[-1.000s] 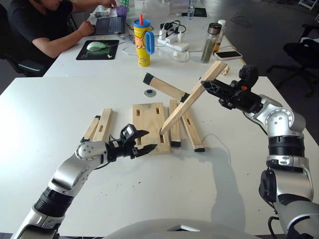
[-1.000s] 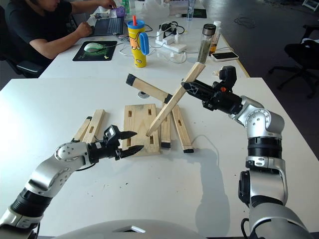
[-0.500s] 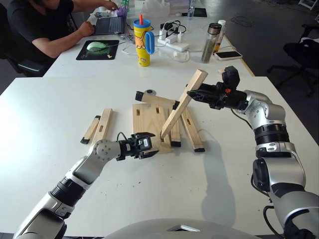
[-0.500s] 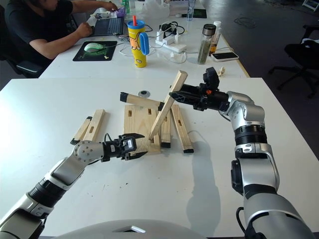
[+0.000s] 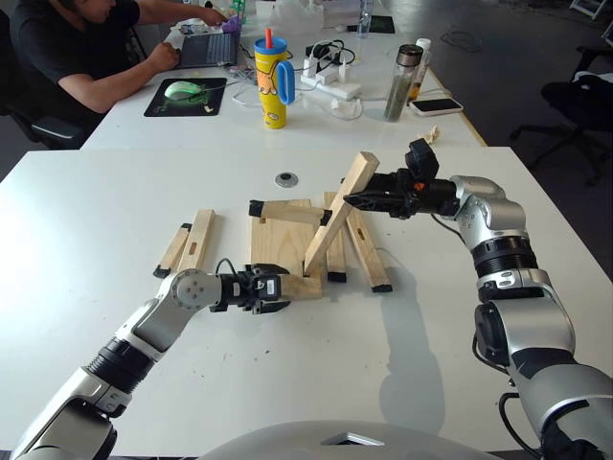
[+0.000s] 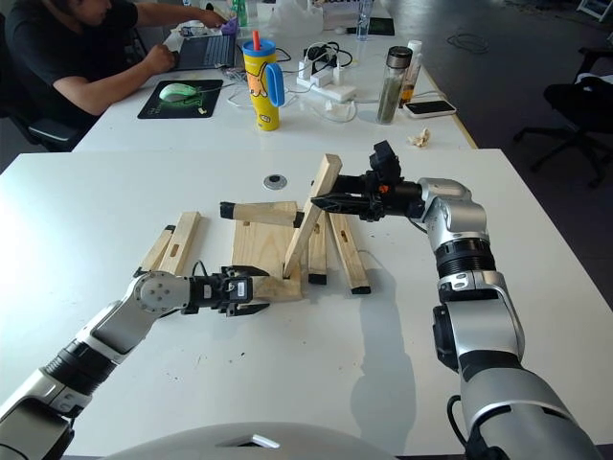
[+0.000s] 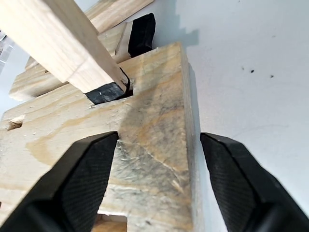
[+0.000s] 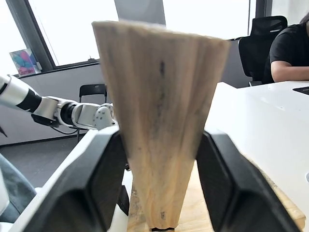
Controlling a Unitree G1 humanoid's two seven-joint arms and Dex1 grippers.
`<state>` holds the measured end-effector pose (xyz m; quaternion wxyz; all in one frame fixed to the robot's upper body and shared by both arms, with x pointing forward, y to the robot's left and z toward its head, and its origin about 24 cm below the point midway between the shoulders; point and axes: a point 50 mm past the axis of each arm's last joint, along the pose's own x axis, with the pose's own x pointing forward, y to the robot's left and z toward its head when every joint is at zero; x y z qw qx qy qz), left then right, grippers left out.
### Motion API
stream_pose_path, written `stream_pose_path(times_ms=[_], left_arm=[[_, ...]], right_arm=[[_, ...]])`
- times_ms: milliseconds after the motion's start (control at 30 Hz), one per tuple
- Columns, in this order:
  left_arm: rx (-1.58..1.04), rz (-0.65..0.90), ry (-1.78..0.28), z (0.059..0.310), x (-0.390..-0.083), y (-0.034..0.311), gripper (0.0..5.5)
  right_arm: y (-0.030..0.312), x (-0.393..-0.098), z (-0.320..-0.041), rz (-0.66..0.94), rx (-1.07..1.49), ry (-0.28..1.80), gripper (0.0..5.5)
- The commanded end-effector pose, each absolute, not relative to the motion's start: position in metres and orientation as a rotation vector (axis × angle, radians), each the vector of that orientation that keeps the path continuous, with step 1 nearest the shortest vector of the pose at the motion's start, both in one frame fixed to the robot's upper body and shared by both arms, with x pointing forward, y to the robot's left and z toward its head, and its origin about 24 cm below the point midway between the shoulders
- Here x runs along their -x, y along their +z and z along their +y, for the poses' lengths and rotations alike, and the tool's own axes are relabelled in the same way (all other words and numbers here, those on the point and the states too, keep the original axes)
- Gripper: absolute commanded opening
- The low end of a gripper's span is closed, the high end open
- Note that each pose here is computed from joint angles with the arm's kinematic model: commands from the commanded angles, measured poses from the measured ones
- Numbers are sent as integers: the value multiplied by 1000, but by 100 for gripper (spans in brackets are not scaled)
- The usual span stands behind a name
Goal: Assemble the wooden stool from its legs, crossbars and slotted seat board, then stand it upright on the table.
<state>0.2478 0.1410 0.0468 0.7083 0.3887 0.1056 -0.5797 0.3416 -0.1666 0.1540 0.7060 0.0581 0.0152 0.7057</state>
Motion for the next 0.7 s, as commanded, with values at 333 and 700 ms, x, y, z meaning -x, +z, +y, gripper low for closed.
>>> stream_pose_path(times_ms=[333, 700], left_arm=[[-762, 473, -1267, 151, -215, -7, 316], [-625, 522, -1143, 131, -212, -25, 316]], right_arm=[[128, -322, -145, 140, 180, 1634, 205], [127, -327, -139, 135, 99, 1576, 242]])
